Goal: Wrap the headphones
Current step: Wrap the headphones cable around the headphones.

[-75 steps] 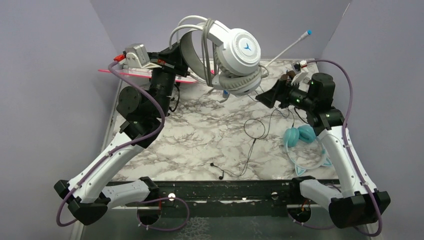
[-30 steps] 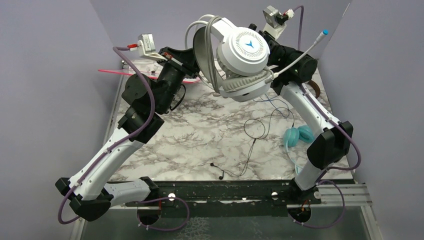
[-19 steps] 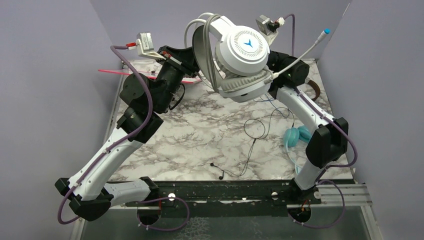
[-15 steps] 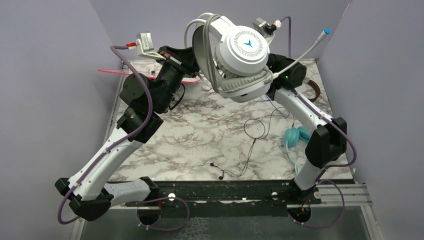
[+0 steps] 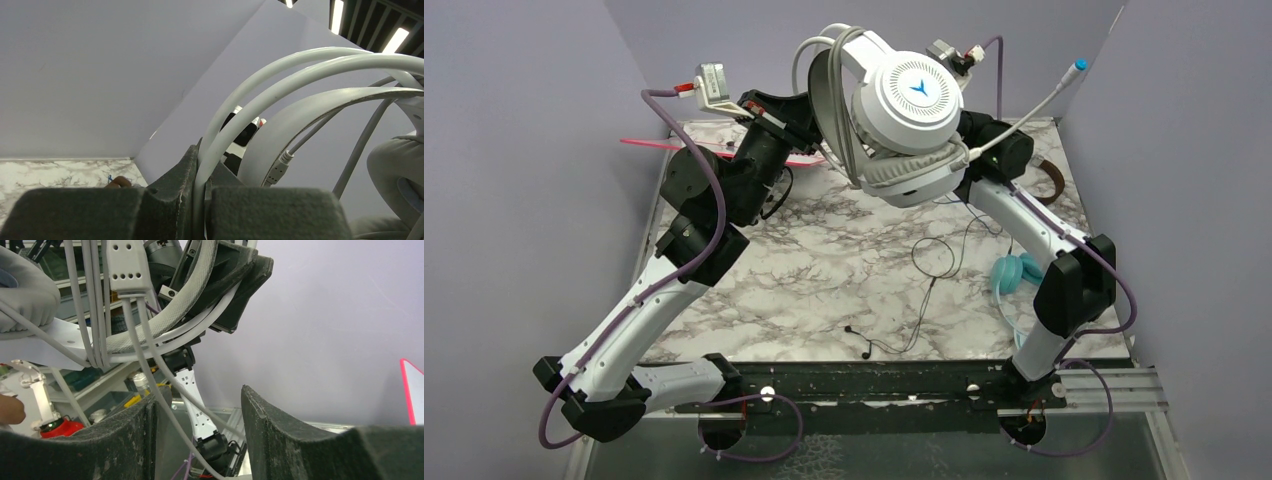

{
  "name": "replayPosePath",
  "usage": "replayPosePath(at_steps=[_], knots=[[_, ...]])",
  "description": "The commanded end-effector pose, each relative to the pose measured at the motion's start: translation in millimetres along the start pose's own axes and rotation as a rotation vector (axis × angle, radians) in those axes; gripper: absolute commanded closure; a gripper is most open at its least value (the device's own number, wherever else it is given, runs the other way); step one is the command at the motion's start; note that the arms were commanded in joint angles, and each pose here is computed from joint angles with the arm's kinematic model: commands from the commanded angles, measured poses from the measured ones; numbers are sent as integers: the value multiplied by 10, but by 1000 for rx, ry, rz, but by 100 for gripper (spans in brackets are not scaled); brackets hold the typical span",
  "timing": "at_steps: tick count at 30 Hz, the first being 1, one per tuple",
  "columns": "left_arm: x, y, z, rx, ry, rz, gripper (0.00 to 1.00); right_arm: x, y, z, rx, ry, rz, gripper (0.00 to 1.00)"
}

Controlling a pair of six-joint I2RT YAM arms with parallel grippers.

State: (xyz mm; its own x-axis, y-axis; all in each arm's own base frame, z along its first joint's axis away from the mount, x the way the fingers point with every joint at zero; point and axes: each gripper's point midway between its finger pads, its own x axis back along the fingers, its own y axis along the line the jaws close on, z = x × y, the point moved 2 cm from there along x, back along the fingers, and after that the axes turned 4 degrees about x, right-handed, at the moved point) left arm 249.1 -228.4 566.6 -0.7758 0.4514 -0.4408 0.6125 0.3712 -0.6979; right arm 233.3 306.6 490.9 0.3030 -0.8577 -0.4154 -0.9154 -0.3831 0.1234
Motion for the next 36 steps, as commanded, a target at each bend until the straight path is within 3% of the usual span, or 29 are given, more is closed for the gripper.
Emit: replayPosePath(at_steps=[1,8,16,25,32,34,36], knots=[[45,-411,-359,81,-92,122,100,-36,46,63,51,-13,-37,46],[44,-430,-363,82,-90,128,100,-120,61,107,46,-16,-72,50],[57,-450,-401,81,-101,133,100,-136,51,186,29,-25,-78,44],[51,-466,-407,78,-101,137,100,-156,74,257,18,-43,-96,53],[35,-408,-445,71,-133,109,100,-141,128,355,-15,-72,-100,77],[26,-359,-521,57,-186,86,100,-98,167,402,-56,-126,-80,97],[38,-259,-589,65,-252,52,100,-39,210,459,-114,-222,-43,99]])
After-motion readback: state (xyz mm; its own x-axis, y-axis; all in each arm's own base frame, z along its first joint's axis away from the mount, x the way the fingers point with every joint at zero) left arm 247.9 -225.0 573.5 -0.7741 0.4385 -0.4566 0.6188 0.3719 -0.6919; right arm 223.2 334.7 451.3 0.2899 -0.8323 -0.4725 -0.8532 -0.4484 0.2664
